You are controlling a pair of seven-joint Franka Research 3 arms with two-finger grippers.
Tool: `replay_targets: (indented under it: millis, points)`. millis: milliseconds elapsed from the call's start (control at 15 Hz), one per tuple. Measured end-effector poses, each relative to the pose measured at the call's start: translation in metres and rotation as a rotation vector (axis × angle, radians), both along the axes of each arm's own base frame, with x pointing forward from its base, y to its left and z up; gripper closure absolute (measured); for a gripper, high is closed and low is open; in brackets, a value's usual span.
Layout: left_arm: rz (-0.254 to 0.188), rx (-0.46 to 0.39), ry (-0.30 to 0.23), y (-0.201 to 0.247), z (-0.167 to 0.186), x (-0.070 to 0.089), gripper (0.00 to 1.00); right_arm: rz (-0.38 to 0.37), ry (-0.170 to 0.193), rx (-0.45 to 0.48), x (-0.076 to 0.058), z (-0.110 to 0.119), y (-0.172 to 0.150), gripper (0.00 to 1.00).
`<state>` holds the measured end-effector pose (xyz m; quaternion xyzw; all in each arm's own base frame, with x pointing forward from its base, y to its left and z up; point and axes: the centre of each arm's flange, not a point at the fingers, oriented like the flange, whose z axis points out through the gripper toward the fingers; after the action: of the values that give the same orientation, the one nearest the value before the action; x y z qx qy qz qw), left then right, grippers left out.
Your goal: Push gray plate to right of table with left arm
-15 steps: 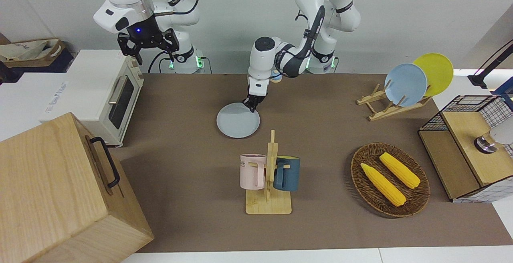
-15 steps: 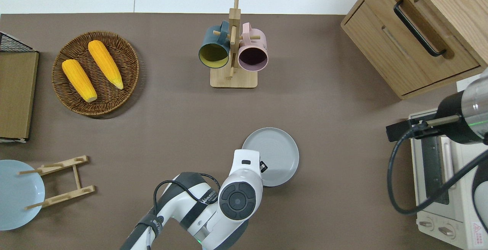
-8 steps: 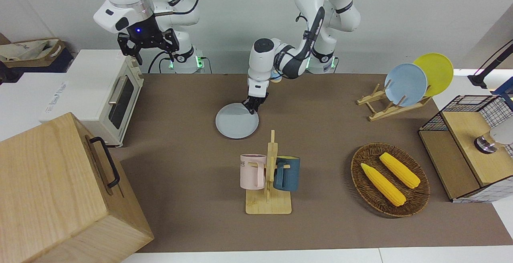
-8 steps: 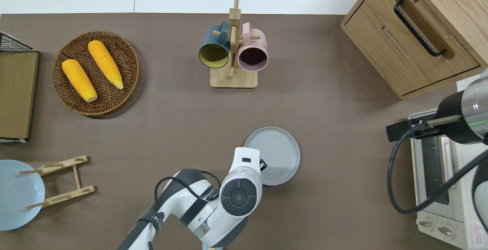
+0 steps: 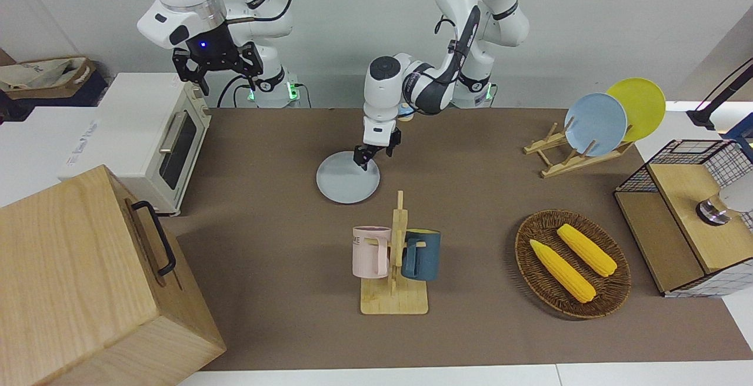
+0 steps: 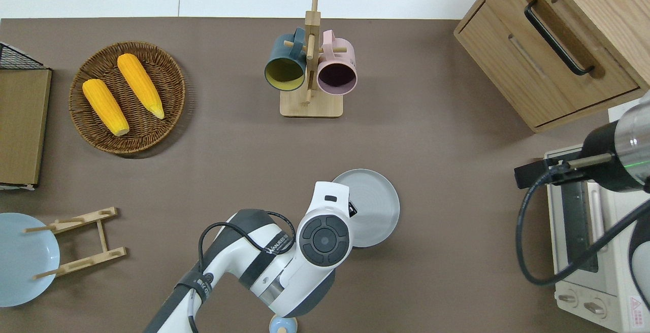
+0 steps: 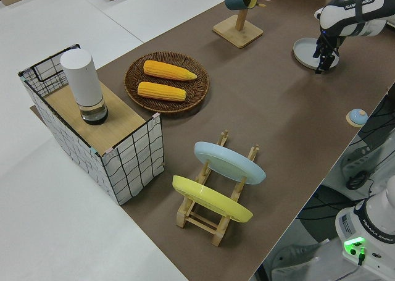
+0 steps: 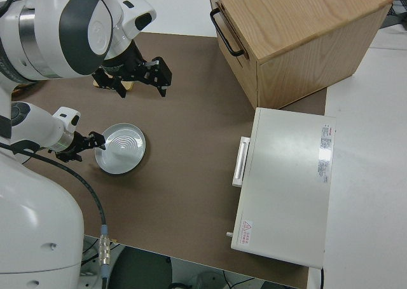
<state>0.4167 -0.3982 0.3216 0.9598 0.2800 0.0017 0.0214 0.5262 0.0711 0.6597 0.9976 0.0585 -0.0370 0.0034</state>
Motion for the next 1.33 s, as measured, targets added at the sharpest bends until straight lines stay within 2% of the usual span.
replay_targets:
  millis: [133, 333, 533, 667, 867, 933, 1067, 1200, 1333]
  points:
    - [-0.03, 0.013, 0.009, 0.004, 0.009, 0.008, 0.0, 0.0, 0.0, 0.0, 0.0, 0.0, 0.0, 0.01]
    - [-0.113, 0.045, 0.033, 0.037, 0.038, 0.037, 0.0, 0.0, 0.0, 0.0, 0.0, 0.0, 0.0, 0.01]
    - [-0.228, 0.07, 0.086, 0.092, 0.094, 0.063, 0.0, 0.0, 0.0, 0.0, 0.0, 0.0, 0.0, 0.01]
    - [-0.302, 0.068, 0.098, 0.13, 0.126, 0.077, 0.0, 0.0, 0.0, 0.0, 0.0, 0.0, 0.0, 0.01]
    - [-0.417, 0.067, 0.111, 0.188, 0.168, 0.089, 0.0, 0.0, 0.0, 0.0, 0.0, 0.0, 0.0, 0.01]
    - [-0.455, 0.063, 0.111, 0.22, 0.182, 0.093, 0.0, 0.0, 0.0, 0.0, 0.0, 0.0, 0.0, 0.01]
    - [-0.495, 0.059, 0.114, 0.258, 0.2, 0.096, 0.0, 0.0, 0.0, 0.0, 0.0, 0.0, 0.0, 0.01]
    - [-0.512, 0.055, 0.114, 0.288, 0.224, 0.098, 0.0, 0.0, 0.0, 0.0, 0.0, 0.0, 0.0, 0.01]
    - [-0.524, 0.053, 0.093, 0.31, 0.252, 0.101, 0.0, 0.0, 0.0, 0.0, 0.0, 0.0, 0.0, 0.01]
